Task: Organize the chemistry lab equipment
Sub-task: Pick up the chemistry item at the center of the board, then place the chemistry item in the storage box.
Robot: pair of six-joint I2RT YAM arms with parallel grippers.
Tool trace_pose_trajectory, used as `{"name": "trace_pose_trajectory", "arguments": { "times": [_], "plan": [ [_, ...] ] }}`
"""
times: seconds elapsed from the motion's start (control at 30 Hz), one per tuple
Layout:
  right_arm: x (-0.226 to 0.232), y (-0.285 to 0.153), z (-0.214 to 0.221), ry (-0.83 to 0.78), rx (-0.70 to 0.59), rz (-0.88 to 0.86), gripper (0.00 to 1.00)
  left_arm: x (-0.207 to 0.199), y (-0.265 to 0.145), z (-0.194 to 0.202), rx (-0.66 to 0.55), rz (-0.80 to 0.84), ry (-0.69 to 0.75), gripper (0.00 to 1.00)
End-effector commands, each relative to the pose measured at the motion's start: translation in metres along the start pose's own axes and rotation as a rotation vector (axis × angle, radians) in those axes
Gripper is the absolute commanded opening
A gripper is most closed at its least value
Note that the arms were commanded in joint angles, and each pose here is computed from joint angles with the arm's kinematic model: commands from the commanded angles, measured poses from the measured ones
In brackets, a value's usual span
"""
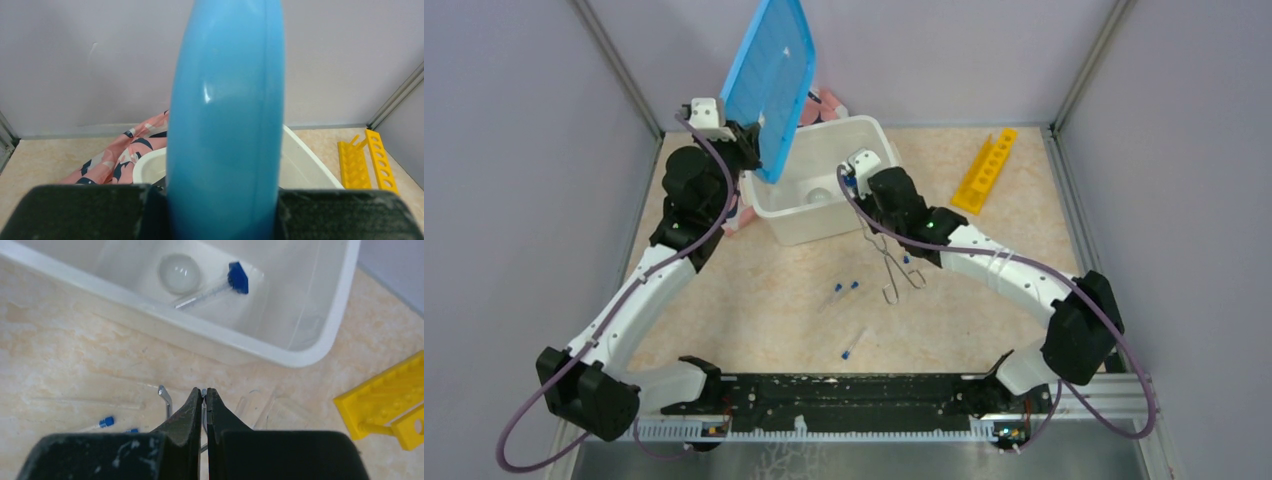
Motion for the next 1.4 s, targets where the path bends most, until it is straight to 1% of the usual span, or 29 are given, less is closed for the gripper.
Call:
{"name": "trace_pose_trajectory", "arguments": {
  "times": [0.0,0.17,0.33,0.37,0.47,0.57,0.8,1.03,1.13,1.23,1.37],
  "plan": [
    [0.003,-0.036,-0.079,0.026,-0.205,-0.009,0.0,0.006,-0.006,-0.048,-0.112,-0.019,-0.027,0.0],
    [0.006,-0.05,-0.121,0.031,-0.295,-0.018,0.0,0.009,-0.007,-0.058,-0.128,-0.034,-0.021,0.0],
    [0.008,-0.062,-0.172,0.016,-0.395,-0.014,0.0,0.014,-0.009,-0.067,-0.142,-0.053,-0.009,0.0],
    [0.009,-0.068,-0.188,0.018,-0.43,-0.016,0.0,0.014,-0.009,-0.068,-0.142,-0.055,-0.005,0.0],
    [0.014,-0.07,-0.218,0.004,-0.475,-0.022,0.0,0.016,-0.01,-0.071,-0.145,-0.062,0.008,0.0],
    [0.017,-0.067,-0.242,-0.012,-0.524,-0.021,0.0,0.018,-0.012,-0.073,-0.149,-0.068,0.025,0.0],
    [0.013,-0.046,-0.283,-0.022,-0.636,-0.039,0.0,0.023,-0.014,-0.077,-0.163,-0.09,0.055,0.0],
    [0.011,-0.002,-0.297,-0.04,-0.733,-0.062,0.0,0.026,-0.015,-0.073,-0.18,-0.113,0.049,0.0],
    [0.011,0.02,-0.294,-0.046,-0.745,-0.074,0.0,0.029,-0.015,-0.069,-0.187,-0.132,0.077,0.0],
    [0.013,0.045,-0.287,-0.062,-0.715,-0.09,0.0,0.03,-0.015,-0.064,-0.19,-0.146,0.082,0.0],
    [0.02,0.079,-0.265,-0.114,-0.647,-0.134,0.0,0.031,-0.012,-0.059,-0.189,-0.157,0.087,0.0]
  ]
}}
Point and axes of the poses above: each gripper's point midway between its finger pads, its own y axis out along the fingers, its own x axis along the line the jaws close on, z = x × y, the point moved 3 cm from there along -y, back along the fingers, and after that the axes turned 15 degrees about y, right-handed, at the moved point
